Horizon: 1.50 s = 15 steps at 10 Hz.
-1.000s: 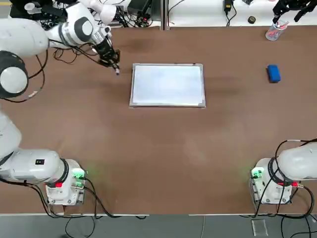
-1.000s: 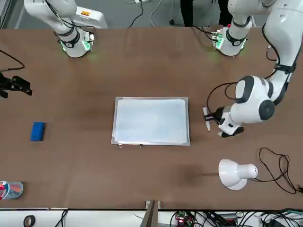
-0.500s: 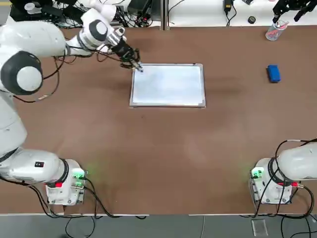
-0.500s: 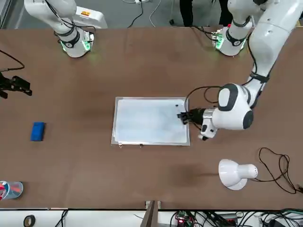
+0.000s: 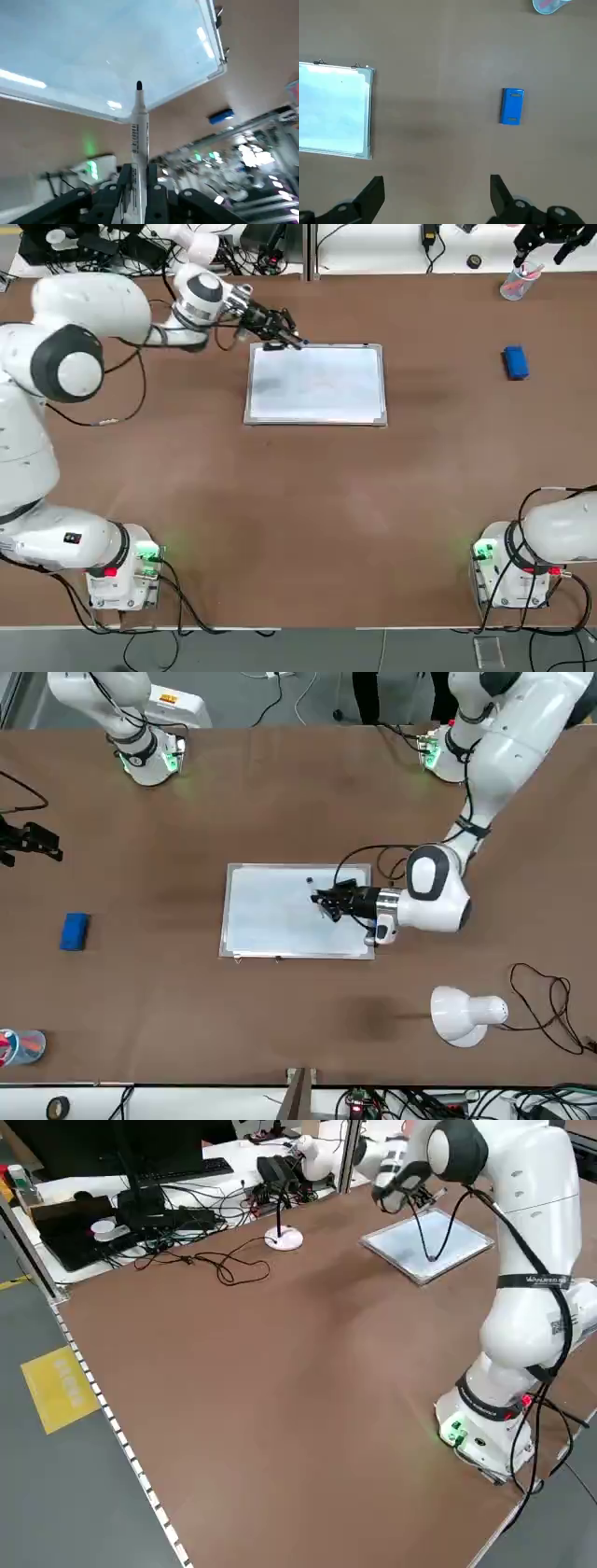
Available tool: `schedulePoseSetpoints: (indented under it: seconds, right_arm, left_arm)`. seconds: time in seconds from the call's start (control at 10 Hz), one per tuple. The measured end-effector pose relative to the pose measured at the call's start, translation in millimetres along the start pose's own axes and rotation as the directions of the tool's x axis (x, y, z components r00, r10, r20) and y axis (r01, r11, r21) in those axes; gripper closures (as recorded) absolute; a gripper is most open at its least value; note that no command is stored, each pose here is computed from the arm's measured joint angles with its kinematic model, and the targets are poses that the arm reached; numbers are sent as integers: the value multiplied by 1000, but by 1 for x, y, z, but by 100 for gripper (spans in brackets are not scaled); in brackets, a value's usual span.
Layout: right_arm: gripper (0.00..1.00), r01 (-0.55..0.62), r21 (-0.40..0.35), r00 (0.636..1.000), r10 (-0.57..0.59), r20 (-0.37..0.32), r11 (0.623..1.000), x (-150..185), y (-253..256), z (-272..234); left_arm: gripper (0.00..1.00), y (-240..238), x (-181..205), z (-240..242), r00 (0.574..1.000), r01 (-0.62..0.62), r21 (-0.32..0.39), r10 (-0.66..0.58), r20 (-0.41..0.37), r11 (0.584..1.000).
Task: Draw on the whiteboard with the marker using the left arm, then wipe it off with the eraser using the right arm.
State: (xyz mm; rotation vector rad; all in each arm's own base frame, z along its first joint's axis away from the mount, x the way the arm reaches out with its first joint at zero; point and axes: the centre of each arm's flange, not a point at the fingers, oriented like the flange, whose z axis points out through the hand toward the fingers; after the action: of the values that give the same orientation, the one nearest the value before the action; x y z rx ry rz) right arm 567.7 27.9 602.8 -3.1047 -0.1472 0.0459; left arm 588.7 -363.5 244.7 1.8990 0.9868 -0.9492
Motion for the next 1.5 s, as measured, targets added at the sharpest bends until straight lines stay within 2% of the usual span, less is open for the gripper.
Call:
schedulePoseSetpoints:
  seconds: [0.3,0.5,1.0,1.5]
  right_arm:
    - [0,-2,0,1000,2,-4,1000,0,1,0]
    - [0,-4,-1,1000,4,-9,1000,1,3,-1]
    - [0,-6,-1,1000,6,-14,1000,1,4,-2]
    - [0,-1,-1,1000,1,-15,1000,1,2,-2]
  left_arm:
    - [83,-5,7,41,988,131,-101,-121,99,986]
    - [83,-6,14,53,972,201,-142,-178,155,969]
    - [83,-16,37,73,952,257,-191,-214,218,947]
    - [83,-21,38,96,941,279,-193,-227,251,941]
